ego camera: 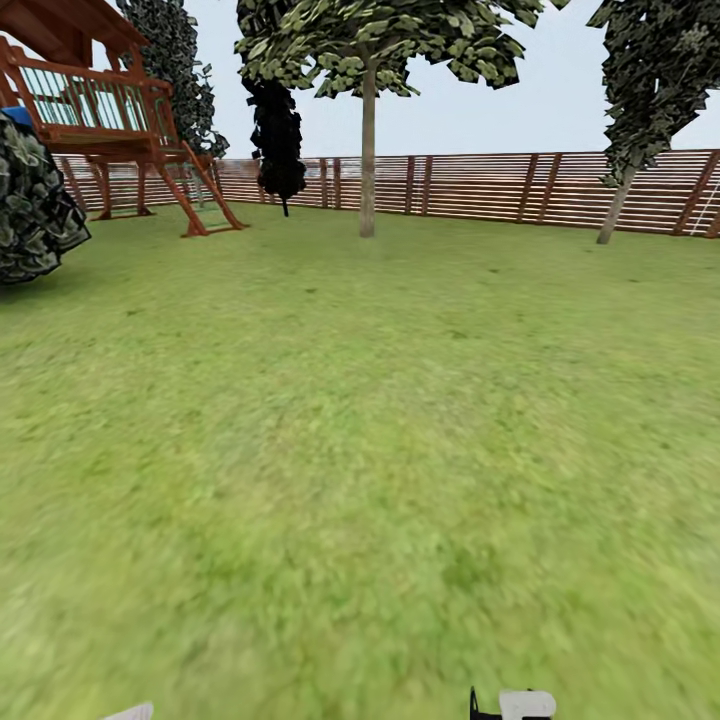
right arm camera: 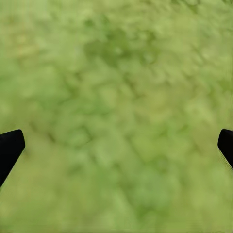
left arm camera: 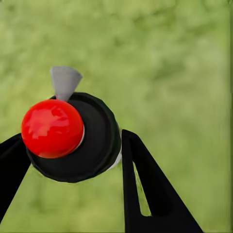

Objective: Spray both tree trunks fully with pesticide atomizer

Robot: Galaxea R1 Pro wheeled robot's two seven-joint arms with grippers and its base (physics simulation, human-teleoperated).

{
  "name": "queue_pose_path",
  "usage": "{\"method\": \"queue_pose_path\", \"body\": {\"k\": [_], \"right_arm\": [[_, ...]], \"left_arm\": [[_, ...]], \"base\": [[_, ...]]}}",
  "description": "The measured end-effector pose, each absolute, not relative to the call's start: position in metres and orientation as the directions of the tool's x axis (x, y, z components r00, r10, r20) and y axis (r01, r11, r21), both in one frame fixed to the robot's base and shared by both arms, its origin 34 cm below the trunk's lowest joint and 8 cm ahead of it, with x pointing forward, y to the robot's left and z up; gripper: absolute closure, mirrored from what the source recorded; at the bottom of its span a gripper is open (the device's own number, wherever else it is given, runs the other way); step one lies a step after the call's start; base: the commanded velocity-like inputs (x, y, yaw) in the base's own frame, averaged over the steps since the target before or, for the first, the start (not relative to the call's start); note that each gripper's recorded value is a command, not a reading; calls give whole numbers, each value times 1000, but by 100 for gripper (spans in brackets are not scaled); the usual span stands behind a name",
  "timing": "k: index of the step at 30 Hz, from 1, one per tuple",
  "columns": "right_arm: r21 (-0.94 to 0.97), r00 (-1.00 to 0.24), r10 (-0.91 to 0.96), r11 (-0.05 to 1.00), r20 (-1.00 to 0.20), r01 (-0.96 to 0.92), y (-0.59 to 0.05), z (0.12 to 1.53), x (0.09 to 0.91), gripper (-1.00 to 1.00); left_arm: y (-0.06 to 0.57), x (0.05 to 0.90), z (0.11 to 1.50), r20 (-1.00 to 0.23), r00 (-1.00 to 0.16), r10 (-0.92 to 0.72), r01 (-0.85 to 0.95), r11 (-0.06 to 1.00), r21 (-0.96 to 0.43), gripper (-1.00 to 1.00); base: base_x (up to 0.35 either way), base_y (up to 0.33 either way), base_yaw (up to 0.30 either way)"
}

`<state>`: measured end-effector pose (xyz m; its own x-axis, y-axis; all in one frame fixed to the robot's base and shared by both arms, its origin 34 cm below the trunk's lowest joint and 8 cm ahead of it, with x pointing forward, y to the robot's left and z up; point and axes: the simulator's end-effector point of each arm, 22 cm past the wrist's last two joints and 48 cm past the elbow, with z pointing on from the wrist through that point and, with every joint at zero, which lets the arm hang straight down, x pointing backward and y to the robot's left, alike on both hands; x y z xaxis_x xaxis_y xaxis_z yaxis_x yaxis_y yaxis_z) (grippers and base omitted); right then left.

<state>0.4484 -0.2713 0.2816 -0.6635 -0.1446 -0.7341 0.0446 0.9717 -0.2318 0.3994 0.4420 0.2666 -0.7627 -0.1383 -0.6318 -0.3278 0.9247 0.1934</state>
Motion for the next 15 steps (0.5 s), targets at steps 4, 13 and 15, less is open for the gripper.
{"method": "queue_pose_path", "body": {"k": [4, 13, 15], "right_arm": [[-232, -664, -145, 972, -734, 45, -271, 282, 448, -100], [-232, -663, -145, 972, -734, 45, -271, 282, 448, -100], [-232, -663, -145, 972, -734, 45, -271, 282, 448, -100]], "left_arm": [[442, 399, 267, -631, -763, -138, -328, 925, 194, 100], [442, 399, 266, -631, -763, -138, -327, 925, 194, 100], [442, 399, 266, -631, -764, -138, -327, 925, 194, 100]], "base": [[339, 0, 0], [339, 0, 0], [339, 0, 0]]}}
